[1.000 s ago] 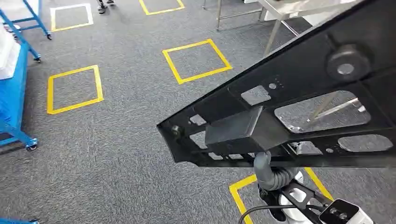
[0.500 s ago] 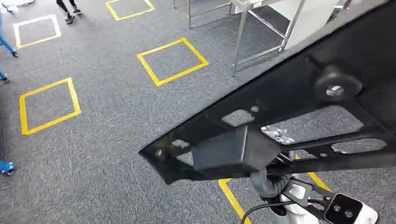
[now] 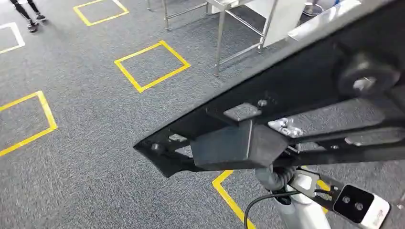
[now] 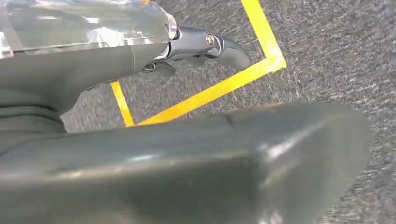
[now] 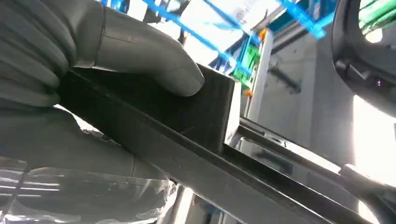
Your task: Take the parts from the cabinet and place them on the table.
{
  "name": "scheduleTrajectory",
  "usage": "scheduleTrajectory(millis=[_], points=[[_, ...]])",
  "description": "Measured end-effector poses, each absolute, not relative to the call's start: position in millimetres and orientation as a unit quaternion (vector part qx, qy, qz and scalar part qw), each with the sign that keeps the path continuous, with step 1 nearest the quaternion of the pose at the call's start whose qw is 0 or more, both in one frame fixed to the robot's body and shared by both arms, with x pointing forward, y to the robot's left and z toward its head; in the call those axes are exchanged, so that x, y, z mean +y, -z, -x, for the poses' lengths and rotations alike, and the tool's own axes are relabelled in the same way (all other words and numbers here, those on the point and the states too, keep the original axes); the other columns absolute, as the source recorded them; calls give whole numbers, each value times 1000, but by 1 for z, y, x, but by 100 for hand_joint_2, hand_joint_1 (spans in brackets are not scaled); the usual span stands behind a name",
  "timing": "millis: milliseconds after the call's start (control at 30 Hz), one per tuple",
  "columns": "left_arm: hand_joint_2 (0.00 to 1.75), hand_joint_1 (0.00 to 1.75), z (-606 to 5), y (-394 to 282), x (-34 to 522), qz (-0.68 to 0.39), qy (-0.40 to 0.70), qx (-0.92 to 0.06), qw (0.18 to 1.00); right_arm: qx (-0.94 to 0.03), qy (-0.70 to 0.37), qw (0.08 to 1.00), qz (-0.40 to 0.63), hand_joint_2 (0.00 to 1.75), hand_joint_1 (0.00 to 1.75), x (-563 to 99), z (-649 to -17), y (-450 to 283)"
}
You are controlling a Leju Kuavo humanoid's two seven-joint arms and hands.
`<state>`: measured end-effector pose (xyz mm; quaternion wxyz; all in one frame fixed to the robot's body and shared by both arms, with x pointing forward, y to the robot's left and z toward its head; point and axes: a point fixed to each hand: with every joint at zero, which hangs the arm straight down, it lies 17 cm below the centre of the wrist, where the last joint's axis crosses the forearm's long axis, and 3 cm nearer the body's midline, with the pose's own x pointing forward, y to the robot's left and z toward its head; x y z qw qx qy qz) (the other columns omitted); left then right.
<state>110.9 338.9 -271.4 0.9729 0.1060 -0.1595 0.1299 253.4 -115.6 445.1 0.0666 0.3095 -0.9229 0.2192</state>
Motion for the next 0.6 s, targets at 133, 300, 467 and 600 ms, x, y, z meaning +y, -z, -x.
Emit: scheduleTrajectory(millis=[133,300,467,600], points=[[0,0,-109,272,339,-108,-131,-156,973,-923,-211,79,-311,175,175,-119,-261,-442],[0,0,-110,272,340,-109,-132,-157,973,-923,-210,84,-310,175,175,-122,-268,-442],[0,0,-113,271,341,-112,-136,-160,971,-925,-213,98,-300,175,175,-126,-277,-435],[0,0,-106,272,345,-115,-138,-155,971,-924,-210,114,-299,175,175,-127,-283,-426]])
